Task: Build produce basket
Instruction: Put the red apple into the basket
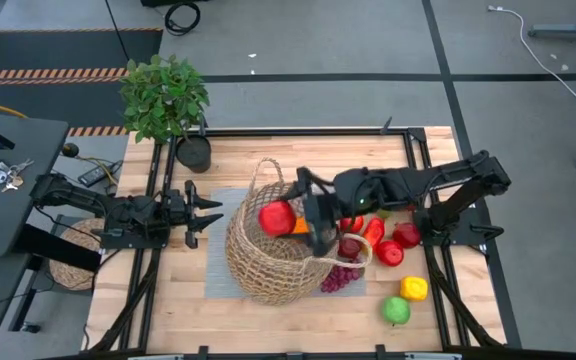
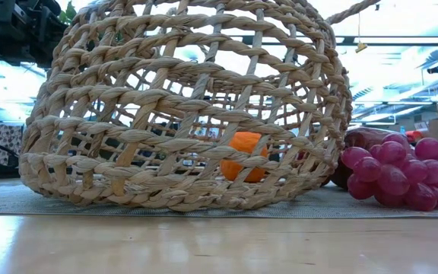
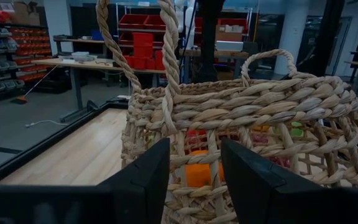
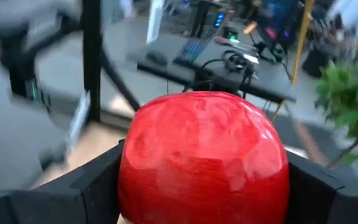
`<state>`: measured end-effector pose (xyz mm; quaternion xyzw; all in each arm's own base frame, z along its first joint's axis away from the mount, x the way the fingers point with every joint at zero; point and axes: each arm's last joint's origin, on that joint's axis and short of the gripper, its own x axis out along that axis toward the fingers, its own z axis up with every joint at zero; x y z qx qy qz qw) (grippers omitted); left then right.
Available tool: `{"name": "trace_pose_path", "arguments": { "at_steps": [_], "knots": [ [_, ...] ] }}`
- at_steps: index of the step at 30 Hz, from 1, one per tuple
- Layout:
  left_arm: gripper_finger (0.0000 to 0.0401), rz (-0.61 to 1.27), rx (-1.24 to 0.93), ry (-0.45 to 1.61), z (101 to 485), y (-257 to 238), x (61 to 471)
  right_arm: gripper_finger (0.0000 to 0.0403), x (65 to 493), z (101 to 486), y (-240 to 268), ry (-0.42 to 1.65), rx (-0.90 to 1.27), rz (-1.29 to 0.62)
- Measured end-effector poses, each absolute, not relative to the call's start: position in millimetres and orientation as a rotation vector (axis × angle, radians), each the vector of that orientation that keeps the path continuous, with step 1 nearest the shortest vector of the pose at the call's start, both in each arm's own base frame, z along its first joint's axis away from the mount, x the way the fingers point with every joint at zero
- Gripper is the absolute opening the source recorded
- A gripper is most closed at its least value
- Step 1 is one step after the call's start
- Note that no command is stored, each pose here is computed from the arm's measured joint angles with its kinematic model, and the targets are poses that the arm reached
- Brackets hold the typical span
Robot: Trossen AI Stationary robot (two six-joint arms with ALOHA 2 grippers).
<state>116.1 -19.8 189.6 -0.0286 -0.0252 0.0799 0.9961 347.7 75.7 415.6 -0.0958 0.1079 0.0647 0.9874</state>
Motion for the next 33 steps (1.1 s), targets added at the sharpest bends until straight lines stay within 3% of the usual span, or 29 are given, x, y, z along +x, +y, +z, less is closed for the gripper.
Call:
{"name": "trace_pose_path", "arguments": {
  "at_steps": [8, 15, 28, 33],
  "knots": [
    [0.015, 0.16, -0.057, -0.05, 190, -20, 116, 0.0333, 352, 422, 59, 0.155, 0.305, -0.025],
    [0.0149, 0.16, -0.057, -0.05, 190, -20, 116, 0.0334, 353, 428, 56, 0.06, 0.531, -0.136],
    [0.0149, 0.16, -0.057, -0.05, 190, -20, 116, 0.0335, 353, 432, 55, 0.004, 0.535, -0.171],
    [0.0149, 0.16, -0.057, -0.05, 190, -20, 116, 0.0335, 352, 420, 56, 0.166, 0.395, -0.066]
  ]
}}
